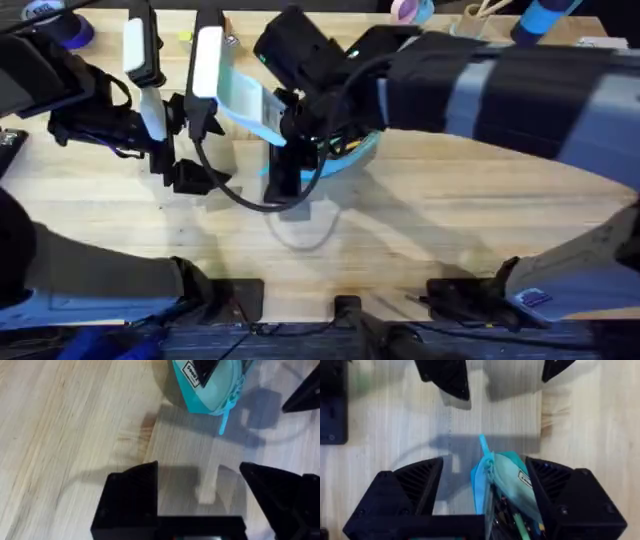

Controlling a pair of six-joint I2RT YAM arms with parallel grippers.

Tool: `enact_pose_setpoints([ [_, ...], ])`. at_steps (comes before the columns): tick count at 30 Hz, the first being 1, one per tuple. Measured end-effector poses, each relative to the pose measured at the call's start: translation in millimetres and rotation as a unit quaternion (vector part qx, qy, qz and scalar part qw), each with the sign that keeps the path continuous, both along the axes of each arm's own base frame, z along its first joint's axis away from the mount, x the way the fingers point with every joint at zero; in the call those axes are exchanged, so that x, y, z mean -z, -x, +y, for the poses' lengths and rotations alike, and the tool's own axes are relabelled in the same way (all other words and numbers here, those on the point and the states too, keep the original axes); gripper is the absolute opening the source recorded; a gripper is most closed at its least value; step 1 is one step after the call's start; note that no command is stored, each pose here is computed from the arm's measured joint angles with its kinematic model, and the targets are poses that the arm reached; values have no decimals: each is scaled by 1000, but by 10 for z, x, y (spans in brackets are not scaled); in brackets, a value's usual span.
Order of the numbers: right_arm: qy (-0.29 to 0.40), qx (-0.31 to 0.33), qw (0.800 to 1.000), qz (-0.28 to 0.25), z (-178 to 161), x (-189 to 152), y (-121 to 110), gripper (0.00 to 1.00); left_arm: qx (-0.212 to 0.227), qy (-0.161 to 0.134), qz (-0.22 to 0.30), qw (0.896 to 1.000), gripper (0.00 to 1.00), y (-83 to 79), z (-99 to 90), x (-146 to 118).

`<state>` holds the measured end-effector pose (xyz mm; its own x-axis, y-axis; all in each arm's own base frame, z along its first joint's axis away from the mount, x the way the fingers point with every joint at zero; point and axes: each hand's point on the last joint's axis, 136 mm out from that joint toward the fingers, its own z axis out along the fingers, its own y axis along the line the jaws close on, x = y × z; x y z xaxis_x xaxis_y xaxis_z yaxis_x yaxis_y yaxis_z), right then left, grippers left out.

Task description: Unzip the bag, pick up the pens from the table one at a time and place them inside, then zip the bag closed.

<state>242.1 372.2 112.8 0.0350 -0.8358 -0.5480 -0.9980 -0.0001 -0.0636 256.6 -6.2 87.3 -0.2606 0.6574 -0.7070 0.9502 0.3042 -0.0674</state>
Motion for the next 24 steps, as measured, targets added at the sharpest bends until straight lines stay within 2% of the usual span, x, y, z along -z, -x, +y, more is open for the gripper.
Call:
enact_pose_setpoints([
  [7,21,0,1000,18,25,313,-21,994,0,0,0,1000,993,0,0,0],
  [11,22,0,1000,18,32,353,-28,896,0,0,0,1000,993,0,0,0],
  [15,18,1,1000,15,49,343,-43,734,0,0,0,1000,993,0,0,0],
  [18,18,2,1000,15,49,342,-47,547,0,0,0,1000,993,0,0,0],
  [21,18,2,1000,14,49,343,-48,481,0,0,0,1000,993,0,0,0],
  [24,18,3,1000,12,50,342,-56,344,0,0,0,1000,993,0,0,0],
])
